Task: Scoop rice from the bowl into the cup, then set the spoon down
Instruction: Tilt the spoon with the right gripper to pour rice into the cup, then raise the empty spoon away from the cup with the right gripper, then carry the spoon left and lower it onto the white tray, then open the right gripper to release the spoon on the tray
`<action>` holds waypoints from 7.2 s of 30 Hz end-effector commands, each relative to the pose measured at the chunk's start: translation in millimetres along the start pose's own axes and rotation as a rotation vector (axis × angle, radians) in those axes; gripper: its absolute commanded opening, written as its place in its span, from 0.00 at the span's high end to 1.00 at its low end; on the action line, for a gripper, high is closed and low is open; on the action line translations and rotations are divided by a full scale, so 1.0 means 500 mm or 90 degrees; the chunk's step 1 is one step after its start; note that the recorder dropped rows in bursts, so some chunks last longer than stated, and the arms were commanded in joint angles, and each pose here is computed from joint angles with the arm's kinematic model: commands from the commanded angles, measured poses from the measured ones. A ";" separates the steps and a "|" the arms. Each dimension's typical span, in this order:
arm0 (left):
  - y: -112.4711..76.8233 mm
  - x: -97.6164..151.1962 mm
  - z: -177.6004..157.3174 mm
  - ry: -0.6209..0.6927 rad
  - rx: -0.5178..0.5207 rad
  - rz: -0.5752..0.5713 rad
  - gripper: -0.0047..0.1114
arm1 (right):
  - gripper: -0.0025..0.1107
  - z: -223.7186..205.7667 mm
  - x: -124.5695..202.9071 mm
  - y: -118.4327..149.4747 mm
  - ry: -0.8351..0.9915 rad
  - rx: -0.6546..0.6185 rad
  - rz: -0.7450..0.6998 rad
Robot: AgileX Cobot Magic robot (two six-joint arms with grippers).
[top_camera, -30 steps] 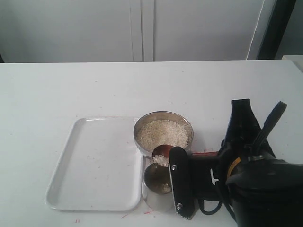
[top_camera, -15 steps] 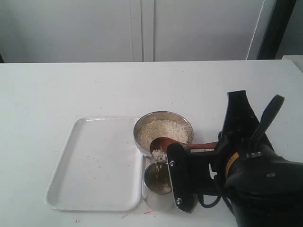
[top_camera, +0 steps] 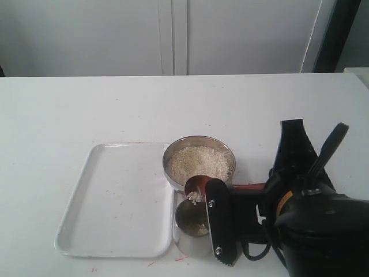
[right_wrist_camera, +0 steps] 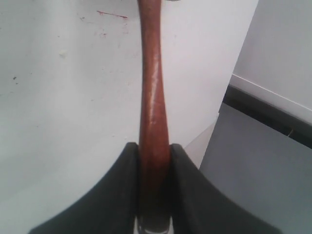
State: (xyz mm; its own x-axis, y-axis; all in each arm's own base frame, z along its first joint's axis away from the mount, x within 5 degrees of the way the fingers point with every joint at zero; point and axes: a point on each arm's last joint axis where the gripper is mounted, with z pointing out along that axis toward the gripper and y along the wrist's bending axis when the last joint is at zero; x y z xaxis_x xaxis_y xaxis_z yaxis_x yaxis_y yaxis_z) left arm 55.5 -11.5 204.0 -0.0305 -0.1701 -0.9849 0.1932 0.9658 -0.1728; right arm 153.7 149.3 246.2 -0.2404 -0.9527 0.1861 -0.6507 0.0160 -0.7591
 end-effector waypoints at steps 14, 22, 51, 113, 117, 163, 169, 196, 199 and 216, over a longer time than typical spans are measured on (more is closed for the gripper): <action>-0.001 -0.004 0.000 -0.005 0.003 -0.010 0.84 | 0.98 -0.001 0.003 -0.008 -0.001 0.032 -0.043; -0.001 -0.004 0.000 -0.005 0.003 -0.010 0.84 | 0.98 -0.001 0.001 -0.020 -0.005 0.070 -0.057; -0.001 -0.004 0.000 -0.005 0.003 -0.010 0.84 | 0.98 -0.001 0.002 -0.016 -0.004 0.058 -0.046; -0.001 -0.004 0.000 -0.005 0.003 -0.010 0.84 | 0.98 -0.050 -0.198 -0.127 -0.040 -0.354 0.893; -0.001 -0.004 0.000 -0.005 0.003 -0.010 0.84 | 0.98 -0.008 -0.256 -0.147 -0.030 -0.402 0.926; -0.001 -0.004 0.000 -0.005 0.003 -0.010 0.84 | 0.98 0.192 -0.436 -0.050 0.119 -0.484 0.862; -0.001 -0.004 0.000 -0.005 0.003 -0.010 0.84 | 0.97 0.193 -0.441 -0.053 0.097 -0.487 0.867; -0.001 -0.004 0.000 -0.005 0.003 -0.010 0.84 | 0.73 0.195 -0.441 -0.056 0.082 -0.474 0.859; -0.001 -0.004 0.000 -0.005 0.003 -0.010 0.84 | 0.73 0.186 -0.443 -0.056 0.064 -0.473 0.824; -0.001 -0.004 0.000 -0.005 0.003 -0.010 0.84 | 0.79 0.012 -0.349 -0.112 -0.104 -0.298 0.499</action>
State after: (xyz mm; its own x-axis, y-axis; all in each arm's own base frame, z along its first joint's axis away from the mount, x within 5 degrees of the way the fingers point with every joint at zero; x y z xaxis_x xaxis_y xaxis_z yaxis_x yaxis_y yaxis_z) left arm 55.5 -11.5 204.0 -0.0305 -0.1701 -0.9849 0.1932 0.9658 -0.1728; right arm 245.1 326.4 238.0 -0.7161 -0.5698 -0.4031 -0.5241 0.8204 -0.2286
